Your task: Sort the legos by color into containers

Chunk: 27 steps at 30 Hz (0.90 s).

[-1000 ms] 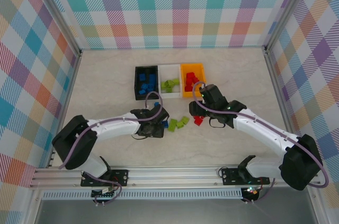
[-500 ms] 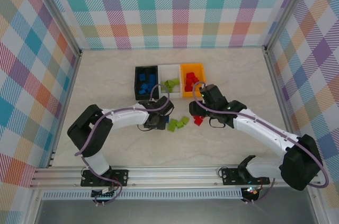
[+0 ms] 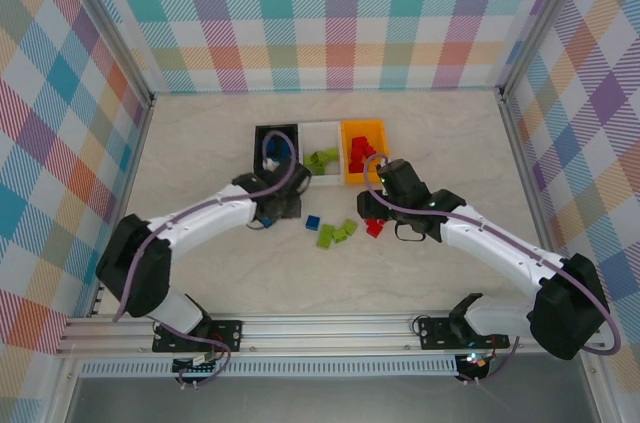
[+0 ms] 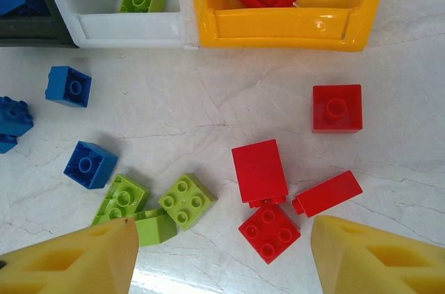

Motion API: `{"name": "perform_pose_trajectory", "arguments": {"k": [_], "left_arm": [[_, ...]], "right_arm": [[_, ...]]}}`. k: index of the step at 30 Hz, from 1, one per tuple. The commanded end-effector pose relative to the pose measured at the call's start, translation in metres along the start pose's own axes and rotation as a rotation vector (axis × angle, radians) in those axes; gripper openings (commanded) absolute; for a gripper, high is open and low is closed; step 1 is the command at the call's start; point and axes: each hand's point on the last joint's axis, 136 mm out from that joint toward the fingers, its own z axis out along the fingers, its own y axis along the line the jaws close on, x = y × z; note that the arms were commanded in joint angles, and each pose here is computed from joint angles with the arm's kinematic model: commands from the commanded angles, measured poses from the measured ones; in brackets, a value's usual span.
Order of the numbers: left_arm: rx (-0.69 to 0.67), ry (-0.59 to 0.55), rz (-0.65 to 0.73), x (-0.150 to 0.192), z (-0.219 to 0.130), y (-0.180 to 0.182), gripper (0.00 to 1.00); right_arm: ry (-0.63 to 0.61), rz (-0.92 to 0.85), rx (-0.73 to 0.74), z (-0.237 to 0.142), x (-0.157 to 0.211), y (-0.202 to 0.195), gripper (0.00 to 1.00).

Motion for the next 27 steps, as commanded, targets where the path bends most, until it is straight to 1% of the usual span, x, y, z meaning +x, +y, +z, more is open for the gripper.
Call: {"name": "perform_pose_trajectory", "arguments": {"k": [1, 3, 5, 8, 12, 15, 17, 18, 20, 21, 23, 27], "left_arm": [[-0.047, -0.092, -0.056, -0.049, -0.019, 0.021, 0.23], [-0.072, -0.106, -0.077, -0.072, -0.014, 0.027, 0.23], [-0.107, -0.107, -0.092, -0.092, 0.0, 0.031, 0.22], [-0.162, -0.111, -0.092, -0.115, 0.019, 0.034, 0.22], [-0.219, -0.1, -0.091, -0.131, 0.044, 0.032, 0.22], [-0.277, -0.082, -0.103, -0.134, 0.062, 0.038, 0.23], [-0.281, -0.064, -0.124, -0.134, 0.072, 0.039, 0.24], [-0.28, -0.062, -0.127, -0.134, 0.074, 0.038, 0.27], [-0.248, -0.061, -0.14, -0.136, 0.073, 0.032, 0.47], [-0.228, -0.07, -0.144, -0.137, 0.068, 0.028, 0.54], [-0.172, -0.11, -0.152, -0.142, 0.049, 0.017, 0.68], [-0.053, -0.194, -0.186, -0.143, 0.002, 0.0, 0.89]], "right_arm": [[-0.04, 0.002, 0.0, -0.003, -0.012, 0.001, 0.67], [-0.035, 0.005, -0.001, -0.001, -0.011, 0.002, 0.67], [-0.033, 0.006, 0.002, 0.0, -0.011, 0.001, 0.67], [-0.032, 0.016, 0.005, 0.0, -0.01, 0.0, 0.67], [-0.035, 0.017, 0.002, -0.001, -0.011, 0.0, 0.67], [-0.029, 0.008, -0.017, -0.001, -0.01, 0.003, 0.67], [-0.03, 0.008, -0.03, -0.001, -0.008, 0.004, 0.68], [-0.027, 0.006, -0.04, -0.001, -0.007, 0.005, 0.69], [-0.01, -0.008, -0.08, -0.001, -0.002, 0.012, 0.72], [0.0, -0.011, -0.089, -0.001, 0.0, 0.013, 0.72], [0.02, -0.02, -0.1, 0.0, 0.006, 0.014, 0.73], [0.09, -0.037, -0.139, 0.004, 0.023, 0.023, 0.73]]}}
